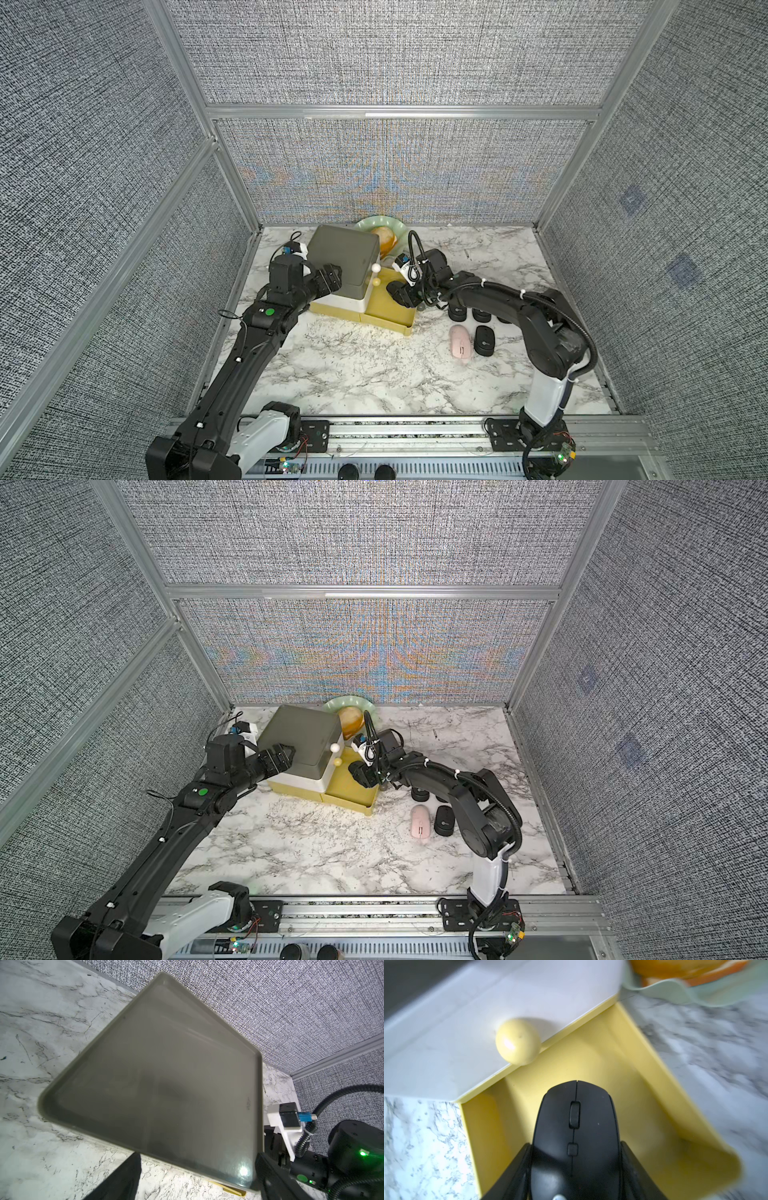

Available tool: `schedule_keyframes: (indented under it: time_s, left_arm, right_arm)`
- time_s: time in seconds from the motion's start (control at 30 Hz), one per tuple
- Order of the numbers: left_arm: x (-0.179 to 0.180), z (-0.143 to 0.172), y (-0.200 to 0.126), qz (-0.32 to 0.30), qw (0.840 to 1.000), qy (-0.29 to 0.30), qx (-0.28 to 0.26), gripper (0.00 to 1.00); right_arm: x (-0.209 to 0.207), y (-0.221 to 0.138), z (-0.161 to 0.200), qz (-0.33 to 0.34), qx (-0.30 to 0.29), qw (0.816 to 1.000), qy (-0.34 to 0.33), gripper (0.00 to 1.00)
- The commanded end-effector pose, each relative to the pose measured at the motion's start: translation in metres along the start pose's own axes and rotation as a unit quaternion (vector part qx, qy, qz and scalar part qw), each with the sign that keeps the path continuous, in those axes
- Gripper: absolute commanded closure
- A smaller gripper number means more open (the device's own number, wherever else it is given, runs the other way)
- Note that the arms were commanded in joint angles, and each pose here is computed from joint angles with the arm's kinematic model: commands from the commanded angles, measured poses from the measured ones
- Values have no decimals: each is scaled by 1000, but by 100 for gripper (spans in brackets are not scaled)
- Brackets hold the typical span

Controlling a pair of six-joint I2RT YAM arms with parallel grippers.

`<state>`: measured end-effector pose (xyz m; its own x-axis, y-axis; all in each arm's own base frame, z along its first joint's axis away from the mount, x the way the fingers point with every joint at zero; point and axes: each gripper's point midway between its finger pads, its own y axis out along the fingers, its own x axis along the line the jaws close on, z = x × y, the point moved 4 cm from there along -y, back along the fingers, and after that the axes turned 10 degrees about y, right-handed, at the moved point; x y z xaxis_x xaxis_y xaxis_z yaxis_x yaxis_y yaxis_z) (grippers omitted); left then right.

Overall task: Take the mice out of the drawer
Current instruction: Place the mouse at the center of the board.

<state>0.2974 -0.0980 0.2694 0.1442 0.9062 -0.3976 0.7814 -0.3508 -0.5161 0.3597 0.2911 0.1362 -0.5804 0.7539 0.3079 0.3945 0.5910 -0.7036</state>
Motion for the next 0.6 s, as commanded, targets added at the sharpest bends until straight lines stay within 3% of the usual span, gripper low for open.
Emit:
schedule_keyframes:
  time_s: [0.0,0.3,0.57]
  left_arm:
    - [-9,2,-3,31,999,7,12,11]
    - [-38,10,-3,104,993,30,40,7]
    - [-44,15,-2,114,992,33,44,7]
  right_arm:
    - [-9,-24,-4,34,-30,997,57,54]
    - [-38,-103,37,147,-52,977,148,54]
    - [-21,-102,90,186,-22,958,216,56]
